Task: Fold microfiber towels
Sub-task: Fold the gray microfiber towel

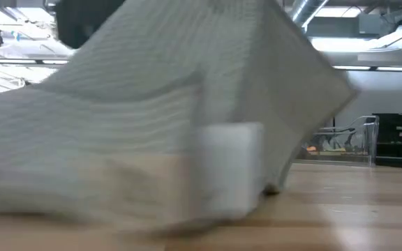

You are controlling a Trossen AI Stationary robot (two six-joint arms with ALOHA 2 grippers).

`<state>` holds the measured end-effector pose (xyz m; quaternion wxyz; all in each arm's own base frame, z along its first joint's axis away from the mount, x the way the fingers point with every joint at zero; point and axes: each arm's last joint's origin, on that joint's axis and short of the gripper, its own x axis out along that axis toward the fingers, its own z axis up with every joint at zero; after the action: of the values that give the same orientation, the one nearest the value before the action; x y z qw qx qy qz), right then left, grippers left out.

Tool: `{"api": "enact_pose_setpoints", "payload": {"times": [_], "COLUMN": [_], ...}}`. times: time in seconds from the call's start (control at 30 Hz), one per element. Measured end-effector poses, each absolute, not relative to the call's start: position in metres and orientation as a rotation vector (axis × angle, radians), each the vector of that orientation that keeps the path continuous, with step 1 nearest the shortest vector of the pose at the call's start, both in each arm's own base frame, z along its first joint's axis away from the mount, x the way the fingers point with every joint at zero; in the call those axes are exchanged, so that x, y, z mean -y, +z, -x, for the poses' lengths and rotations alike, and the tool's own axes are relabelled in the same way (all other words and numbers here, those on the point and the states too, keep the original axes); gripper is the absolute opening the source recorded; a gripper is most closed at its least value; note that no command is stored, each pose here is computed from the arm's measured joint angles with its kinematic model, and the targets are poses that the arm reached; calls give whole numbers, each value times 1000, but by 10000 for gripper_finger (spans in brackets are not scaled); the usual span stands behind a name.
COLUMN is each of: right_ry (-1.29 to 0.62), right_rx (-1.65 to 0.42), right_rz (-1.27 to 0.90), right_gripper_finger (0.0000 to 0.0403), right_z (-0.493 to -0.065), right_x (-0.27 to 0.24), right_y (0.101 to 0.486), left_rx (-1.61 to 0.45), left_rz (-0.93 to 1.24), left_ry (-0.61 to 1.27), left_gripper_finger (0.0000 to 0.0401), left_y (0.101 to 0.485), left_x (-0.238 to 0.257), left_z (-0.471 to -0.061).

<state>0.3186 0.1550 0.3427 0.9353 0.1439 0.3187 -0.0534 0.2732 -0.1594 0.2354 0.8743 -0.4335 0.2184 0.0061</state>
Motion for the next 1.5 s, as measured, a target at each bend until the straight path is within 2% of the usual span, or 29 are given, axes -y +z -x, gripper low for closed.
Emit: {"api": "enact_pose_setpoints", "payload": {"times": [0.2, 0.33, 0.43, 0.53, 0.67, 0.9, 1.13, 1.33, 1.5], "right_ry": [-152, -134, 28, 230, 290, 487, 308, 75, 58], "right_rx": [-570, -567, -531, -468, -395, -395, -488, -857, -1010], "right_rz": [-308, -284, -318, -354, -357, -429, -472, -431, -335], "right_gripper_finger": [9, 11, 13, 12, 13, 13, 17, 17, 22], "right_z": [-298, -281, -267, -254, -239, -233, -230, -223, -214], "right_x": [-145, -136, -135, -144, -152, -157, -144, -138, -154], "right_y": [368, 382, 402, 420, 434, 442, 433, 393, 376], "left_rx": [-410, -465, -454, -310, -133, -109, -164, -288, -332], "left_rz": [950, 1000, 995, 984, 979, 943, 934, 889, 883], "left_ry": [-13, -146, -217, -286, -368, -351, -256, -93, -78], "left_gripper_finger": [295, 295, 295, 295, 295, 295, 295, 295, 295], "left_y": [241, 250, 260, 277, 295, 294, 281, 254, 227], "left_x": [133, 124, 118, 114, 110, 102, 96, 98, 105], "left_z": [-291, -291, -290, -290, -293, -297, -303, -308, -323]}}
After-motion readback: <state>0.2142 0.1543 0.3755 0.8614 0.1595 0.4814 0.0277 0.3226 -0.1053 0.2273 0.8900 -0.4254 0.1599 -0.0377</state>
